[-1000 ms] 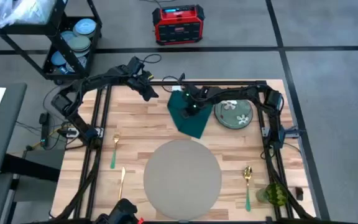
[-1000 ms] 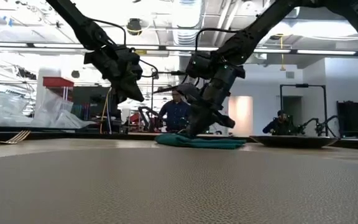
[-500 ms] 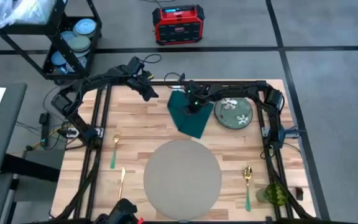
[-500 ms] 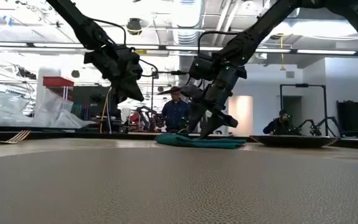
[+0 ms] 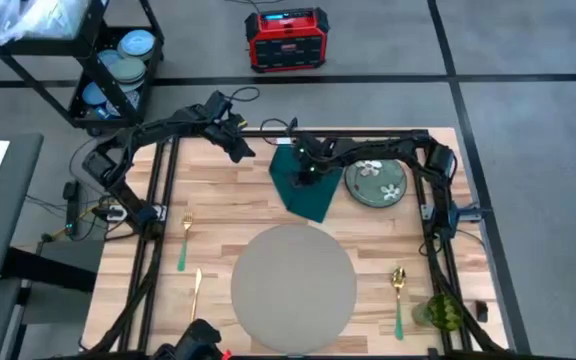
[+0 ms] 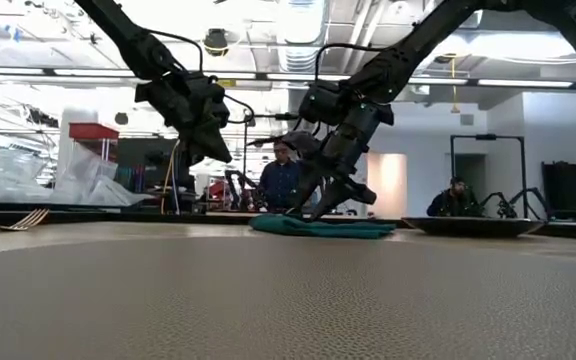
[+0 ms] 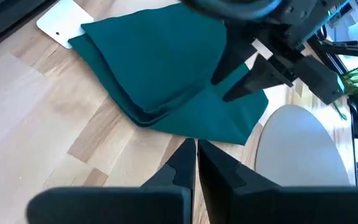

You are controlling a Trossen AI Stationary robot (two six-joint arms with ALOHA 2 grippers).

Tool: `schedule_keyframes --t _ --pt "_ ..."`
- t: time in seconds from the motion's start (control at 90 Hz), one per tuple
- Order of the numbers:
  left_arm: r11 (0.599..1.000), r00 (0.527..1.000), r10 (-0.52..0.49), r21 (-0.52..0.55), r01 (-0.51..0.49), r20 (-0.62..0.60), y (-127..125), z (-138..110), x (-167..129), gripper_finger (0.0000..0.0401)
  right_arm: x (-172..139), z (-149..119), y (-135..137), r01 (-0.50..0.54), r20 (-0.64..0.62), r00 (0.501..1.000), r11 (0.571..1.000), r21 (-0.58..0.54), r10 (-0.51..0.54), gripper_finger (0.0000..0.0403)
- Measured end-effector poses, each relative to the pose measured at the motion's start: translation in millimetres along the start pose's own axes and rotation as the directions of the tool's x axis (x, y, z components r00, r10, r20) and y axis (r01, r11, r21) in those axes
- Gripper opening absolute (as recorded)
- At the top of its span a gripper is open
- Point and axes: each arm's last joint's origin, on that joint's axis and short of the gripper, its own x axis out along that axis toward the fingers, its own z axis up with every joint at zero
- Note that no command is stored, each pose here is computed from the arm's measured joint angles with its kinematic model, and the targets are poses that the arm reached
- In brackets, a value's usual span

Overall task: Set table place
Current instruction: Fold the green napkin

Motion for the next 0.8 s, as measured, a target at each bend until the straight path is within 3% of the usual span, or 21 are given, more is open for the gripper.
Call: schedule_keyframes --t 0.378,0.522,0.711,0.8 --pt "1.0 1.0 -0.002 -0.024 0.002 -0.002 -1 0 1 0.0 1 -5 3 0.008 -0.025 1.0 1.0 0.02 -0.008 0.0139" --pt "1.0 1.0 -0.008 -0.023 0.008 -0.014 -4 -1 3 0.0 18 -7 2 0.022 -0.122 0.992 1.0 0.013 -0.02 0.0136" --pt "0.999 1.0 -0.013 -0.038 0.012 -0.017 -6 -1 4 0.0 44 9 25 -0.032 -0.229 0.973 0.998 -0.044 0.021 0.0136" --pt "0.999 1.0 -0.013 -0.042 0.012 -0.017 -6 -1 4 0.0 49 15 35 -0.003 -0.256 0.966 0.996 -0.09 -0.02 0.0135"
